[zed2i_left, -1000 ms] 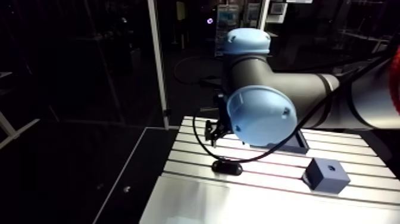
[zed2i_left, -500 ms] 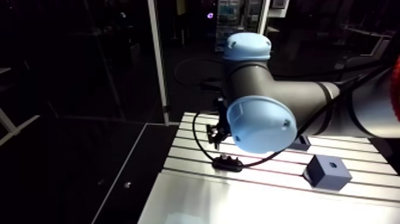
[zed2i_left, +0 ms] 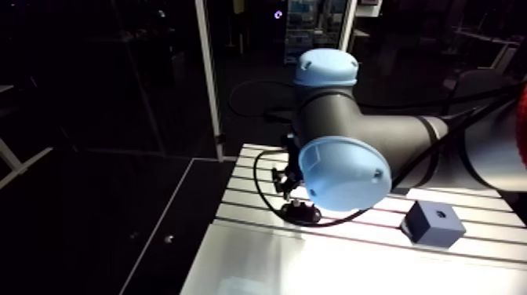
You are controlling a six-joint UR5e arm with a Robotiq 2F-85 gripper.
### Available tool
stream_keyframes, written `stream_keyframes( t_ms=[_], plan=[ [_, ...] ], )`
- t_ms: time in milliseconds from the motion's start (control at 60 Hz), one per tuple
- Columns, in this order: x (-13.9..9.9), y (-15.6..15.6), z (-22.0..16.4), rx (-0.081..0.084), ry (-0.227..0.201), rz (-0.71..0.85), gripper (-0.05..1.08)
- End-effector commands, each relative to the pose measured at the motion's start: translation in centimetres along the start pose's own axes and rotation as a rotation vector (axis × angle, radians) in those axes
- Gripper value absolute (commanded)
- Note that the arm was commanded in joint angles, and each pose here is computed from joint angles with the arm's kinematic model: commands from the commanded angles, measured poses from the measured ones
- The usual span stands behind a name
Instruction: Pick up the M10 bolt and insert it into the hex recess until seated.
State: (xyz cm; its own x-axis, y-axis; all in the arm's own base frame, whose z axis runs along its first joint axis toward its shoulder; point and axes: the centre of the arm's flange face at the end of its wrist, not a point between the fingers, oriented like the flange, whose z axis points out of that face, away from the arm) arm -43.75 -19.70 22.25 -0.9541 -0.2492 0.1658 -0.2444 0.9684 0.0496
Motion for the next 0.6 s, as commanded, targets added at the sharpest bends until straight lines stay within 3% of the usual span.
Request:
stream_keyframes(
  t_ms=[17,267,600],
  plan=[
    [-0.2,-0.1,0.5,0.002,-0.01,-0.003,0.34],
    [0.0,0.0,1.3,-0.004,0.021,-0.008,0.36],
    [-0.1,-0.1,1.5,-0.004,0.017,-0.01,0.37]
  ],
)
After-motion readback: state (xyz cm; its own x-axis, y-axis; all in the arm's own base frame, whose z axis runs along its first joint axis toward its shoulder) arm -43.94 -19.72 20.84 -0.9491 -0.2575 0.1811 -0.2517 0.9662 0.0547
